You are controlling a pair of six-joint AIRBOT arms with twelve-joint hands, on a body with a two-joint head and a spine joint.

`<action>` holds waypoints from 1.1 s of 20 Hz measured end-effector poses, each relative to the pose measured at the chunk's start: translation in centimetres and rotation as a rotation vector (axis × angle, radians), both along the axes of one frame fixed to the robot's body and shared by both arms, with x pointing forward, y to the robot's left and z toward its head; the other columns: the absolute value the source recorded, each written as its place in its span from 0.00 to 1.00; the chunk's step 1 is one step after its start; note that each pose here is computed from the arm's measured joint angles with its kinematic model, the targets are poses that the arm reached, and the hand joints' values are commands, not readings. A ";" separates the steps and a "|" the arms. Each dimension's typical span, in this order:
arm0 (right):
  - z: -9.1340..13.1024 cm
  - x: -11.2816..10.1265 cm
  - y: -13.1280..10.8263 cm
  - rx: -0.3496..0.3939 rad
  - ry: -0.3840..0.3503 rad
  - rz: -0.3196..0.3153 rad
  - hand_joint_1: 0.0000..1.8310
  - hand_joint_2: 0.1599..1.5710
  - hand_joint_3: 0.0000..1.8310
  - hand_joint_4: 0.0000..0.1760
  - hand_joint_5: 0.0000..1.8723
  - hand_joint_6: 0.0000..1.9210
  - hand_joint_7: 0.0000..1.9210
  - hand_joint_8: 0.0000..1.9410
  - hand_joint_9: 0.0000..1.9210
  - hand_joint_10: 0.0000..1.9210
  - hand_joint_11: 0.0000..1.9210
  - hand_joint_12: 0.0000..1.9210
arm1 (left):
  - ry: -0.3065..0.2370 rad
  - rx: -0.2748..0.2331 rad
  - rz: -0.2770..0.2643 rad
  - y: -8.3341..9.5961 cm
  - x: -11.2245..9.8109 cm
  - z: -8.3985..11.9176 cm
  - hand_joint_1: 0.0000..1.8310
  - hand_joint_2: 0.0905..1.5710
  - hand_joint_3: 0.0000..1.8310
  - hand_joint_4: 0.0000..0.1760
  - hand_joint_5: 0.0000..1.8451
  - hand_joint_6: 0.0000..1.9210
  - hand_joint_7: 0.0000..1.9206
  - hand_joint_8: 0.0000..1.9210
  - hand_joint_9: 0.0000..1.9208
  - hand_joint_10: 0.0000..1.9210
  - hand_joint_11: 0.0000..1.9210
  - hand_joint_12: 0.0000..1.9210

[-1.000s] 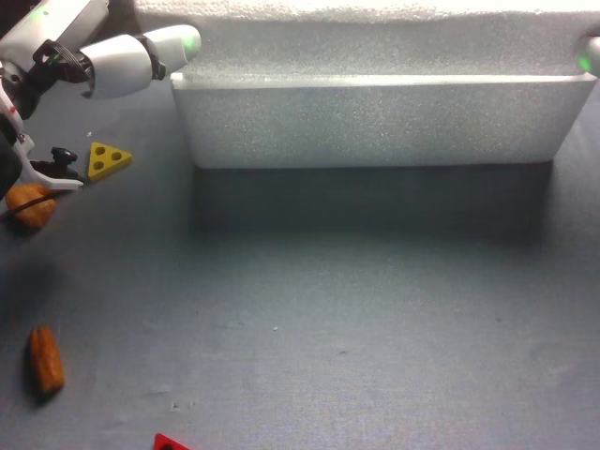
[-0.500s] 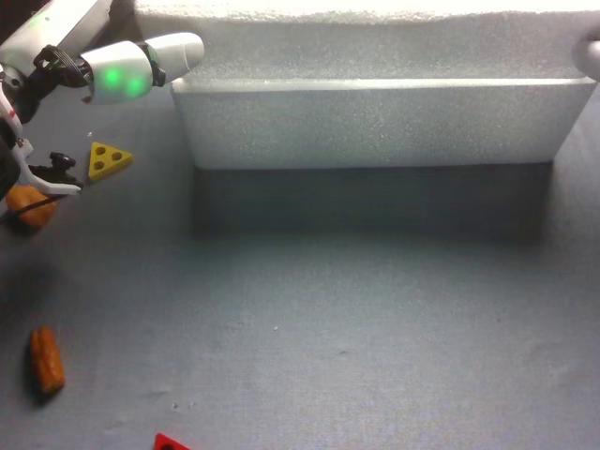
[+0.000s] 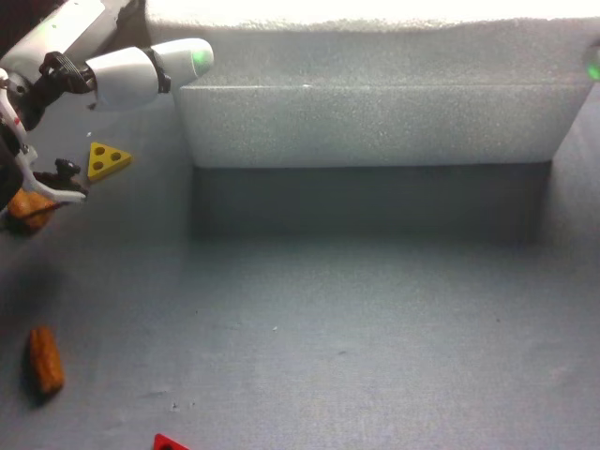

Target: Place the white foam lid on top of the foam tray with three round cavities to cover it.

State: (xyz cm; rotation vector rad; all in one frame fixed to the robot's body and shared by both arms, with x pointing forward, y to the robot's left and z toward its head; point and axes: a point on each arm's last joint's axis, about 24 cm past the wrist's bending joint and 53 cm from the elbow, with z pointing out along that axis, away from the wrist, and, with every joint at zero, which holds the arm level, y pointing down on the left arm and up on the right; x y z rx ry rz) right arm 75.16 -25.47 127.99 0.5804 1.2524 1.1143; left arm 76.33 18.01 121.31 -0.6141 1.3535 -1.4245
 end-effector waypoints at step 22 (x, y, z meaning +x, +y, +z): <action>-1.4 0.6 -0.3 -0.065 0.050 -0.011 0.30 0.69 0.00 0.00 0.00 0.00 0.00 0.16 0.00 0.40 0.00 0.96 | 0.025 0.063 0.028 0.5 1.1 -0.9 0.25 0.67 0.00 0.04 0.00 0.00 0.00 0.00 0.00 0.00 0.00 0.43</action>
